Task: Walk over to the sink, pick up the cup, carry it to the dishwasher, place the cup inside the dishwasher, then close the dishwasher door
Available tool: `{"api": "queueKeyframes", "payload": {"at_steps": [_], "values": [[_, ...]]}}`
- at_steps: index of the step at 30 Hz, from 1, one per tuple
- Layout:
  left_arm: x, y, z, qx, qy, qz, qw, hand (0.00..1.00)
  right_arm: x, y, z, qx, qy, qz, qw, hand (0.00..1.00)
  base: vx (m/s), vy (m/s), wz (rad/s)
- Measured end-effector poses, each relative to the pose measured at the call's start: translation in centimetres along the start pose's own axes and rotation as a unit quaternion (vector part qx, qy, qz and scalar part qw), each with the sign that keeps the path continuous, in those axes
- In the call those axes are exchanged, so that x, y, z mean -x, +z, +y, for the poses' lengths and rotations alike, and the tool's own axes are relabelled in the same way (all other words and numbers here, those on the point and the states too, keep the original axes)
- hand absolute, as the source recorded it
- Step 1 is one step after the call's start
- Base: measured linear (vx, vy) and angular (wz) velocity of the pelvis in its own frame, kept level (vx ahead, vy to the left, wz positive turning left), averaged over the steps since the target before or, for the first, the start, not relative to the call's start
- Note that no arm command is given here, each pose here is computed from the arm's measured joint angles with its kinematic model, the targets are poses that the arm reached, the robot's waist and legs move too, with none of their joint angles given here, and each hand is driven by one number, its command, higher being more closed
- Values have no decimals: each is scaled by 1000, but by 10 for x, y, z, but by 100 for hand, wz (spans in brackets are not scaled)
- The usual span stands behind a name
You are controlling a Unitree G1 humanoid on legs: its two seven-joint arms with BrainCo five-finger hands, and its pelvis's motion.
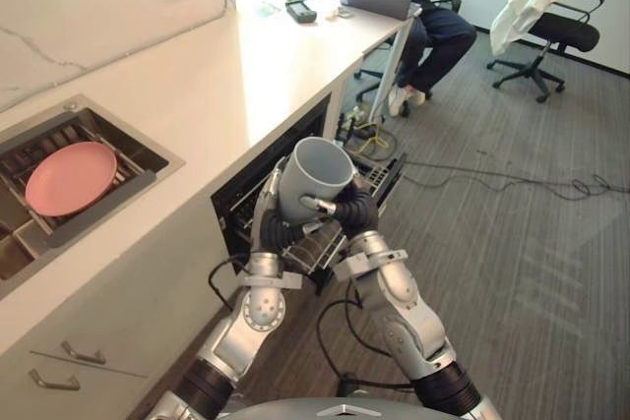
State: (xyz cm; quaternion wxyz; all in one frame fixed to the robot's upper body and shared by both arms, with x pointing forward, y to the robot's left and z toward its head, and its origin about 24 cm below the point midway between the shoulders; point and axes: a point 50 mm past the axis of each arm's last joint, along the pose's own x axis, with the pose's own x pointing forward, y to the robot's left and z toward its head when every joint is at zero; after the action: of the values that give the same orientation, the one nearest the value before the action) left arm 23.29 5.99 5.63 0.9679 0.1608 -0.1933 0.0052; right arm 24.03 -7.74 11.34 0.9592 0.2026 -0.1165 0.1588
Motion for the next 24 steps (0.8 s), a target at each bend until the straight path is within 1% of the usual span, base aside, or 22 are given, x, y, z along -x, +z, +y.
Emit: {"api": "queueKeyframes", "payload": {"at_steps": [4,7,13,16,18,19,20,21,22,24], "values": [[3,-3,0,8,3,13,1000,0,-1,3,-4,-7,-22,-12,1000,100,0,0,0],[7,-7,2,12,10,29,999,0,-2,10,-15,-9,-60,-33,998,100,0,0,0],[8,-24,22,2,65,71,995,0,2,25,-45,6,-133,-69,989,100,-1,0,7],[18,-41,34,12,91,121,988,0,5,24,-61,16,-166,-66,984,100,-20,5,13],[29,-56,39,47,92,173,979,0,9,20,-77,25,-197,-54,979,100,-44,3,24],[38,-68,43,64,89,209,972,0,9,17,-90,38,-219,-44,974,100,-99,-1,37],[47,-80,47,75,78,243,964,0,5,14,-103,67,-233,-31,970,100,-110,-1,37],[51,-86,49,80,73,258,960,0,1,14,-110,80,-236,-24,968,100,-113,5,31],[59,-97,52,89,62,289,951,0,-12,18,-122,111,-239,-14,965,100,-95,7,22],[69,-111,59,96,47,330,938,0,-41,33,-134,147,-236,-12,960,100,-110,2,32]]}}
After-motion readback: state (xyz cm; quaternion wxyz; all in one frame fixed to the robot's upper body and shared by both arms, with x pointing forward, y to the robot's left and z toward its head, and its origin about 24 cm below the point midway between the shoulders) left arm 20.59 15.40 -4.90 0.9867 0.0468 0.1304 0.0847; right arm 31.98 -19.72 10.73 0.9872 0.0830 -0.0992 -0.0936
